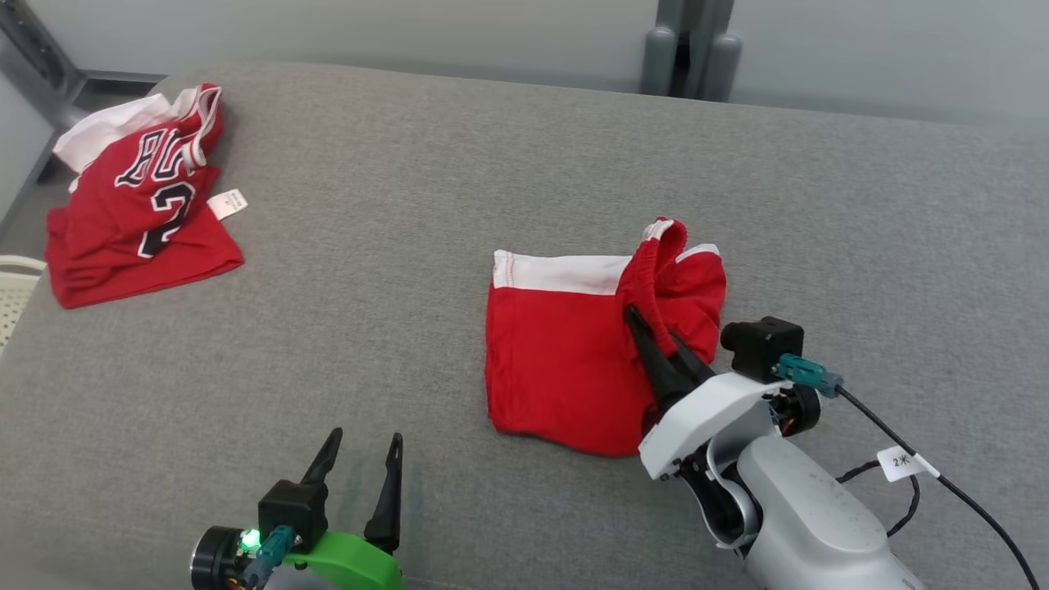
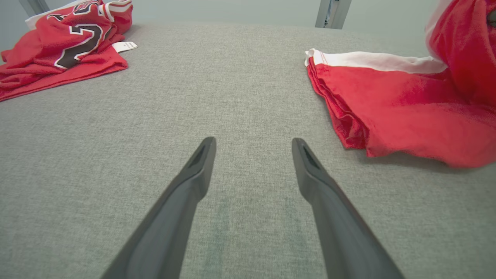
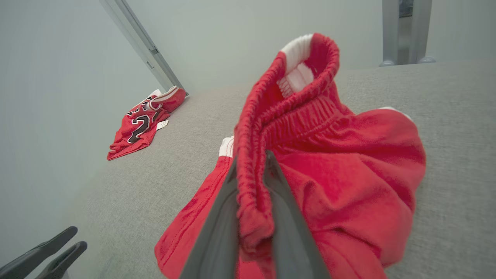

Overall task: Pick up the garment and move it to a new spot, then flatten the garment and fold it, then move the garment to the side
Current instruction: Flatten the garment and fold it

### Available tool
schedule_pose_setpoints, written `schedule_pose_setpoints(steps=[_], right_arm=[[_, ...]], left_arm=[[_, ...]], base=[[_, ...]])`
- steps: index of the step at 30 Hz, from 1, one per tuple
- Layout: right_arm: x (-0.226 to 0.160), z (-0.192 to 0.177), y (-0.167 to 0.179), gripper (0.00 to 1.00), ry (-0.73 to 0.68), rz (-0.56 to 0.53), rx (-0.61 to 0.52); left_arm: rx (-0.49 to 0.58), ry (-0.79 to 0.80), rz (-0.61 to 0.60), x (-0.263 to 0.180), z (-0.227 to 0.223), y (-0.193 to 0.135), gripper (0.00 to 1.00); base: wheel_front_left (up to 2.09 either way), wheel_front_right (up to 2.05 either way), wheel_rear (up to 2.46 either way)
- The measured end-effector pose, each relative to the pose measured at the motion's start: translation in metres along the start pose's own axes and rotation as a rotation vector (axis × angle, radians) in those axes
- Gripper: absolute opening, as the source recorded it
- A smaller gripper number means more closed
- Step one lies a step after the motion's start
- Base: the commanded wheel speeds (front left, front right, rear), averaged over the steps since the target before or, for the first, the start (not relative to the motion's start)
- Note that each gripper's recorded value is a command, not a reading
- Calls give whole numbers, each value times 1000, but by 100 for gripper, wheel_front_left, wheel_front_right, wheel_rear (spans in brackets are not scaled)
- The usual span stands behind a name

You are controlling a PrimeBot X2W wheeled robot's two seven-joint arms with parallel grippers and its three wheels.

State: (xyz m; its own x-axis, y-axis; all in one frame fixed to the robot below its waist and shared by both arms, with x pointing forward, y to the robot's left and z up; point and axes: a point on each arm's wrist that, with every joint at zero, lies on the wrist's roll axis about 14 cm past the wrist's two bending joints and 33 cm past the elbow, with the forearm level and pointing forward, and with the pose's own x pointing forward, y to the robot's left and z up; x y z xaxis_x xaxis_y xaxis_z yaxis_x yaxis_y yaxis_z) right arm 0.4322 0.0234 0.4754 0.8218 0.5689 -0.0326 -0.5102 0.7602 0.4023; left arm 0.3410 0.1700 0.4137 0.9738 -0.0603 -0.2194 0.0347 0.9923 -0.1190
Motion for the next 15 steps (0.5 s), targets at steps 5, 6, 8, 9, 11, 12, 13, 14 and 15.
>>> schedule_pose_setpoints(steps=[5, 6, 8, 9, 11, 12, 13, 14, 15], right_arm=[[18, -20, 30, 26, 76, 105, -50], [20, -24, 37, 100, 90, 129, -64], [26, -26, 55, 100, 97, 182, -69], [28, -25, 62, 100, 93, 206, -74], [31, -18, 77, 100, 68, 251, -73], [32, -15, 81, 100, 59, 261, -79], [32, -12, 81, 100, 49, 265, -96], [32, -7, 76, 100, 32, 248, -99], [32, -4, 69, 100, 21, 227, -108]], left_arm=[[24, 11, 48, -15, -4, 17, 100], [23, 8, 60, -17, -3, 21, 100], [24, 1, 91, -22, -1, 30, 100], [23, -2, 102, -23, 0, 33, 100], [22, -10, 118, -25, 2, 38, 100], [22, -14, 120, -25, 3, 39, 100], [23, -22, 115, -23, 6, 38, 100], [23, -33, 108, -20, 10, 36, 100], [24, -42, 103, -18, 13, 34, 100]], base=[[0, 0, 0], [0, 0, 0], [0, 0, 0], [0, 0, 0], [0, 0, 0], [0, 0, 0], [0, 0, 0], [0, 0, 0], [0, 0, 0]])
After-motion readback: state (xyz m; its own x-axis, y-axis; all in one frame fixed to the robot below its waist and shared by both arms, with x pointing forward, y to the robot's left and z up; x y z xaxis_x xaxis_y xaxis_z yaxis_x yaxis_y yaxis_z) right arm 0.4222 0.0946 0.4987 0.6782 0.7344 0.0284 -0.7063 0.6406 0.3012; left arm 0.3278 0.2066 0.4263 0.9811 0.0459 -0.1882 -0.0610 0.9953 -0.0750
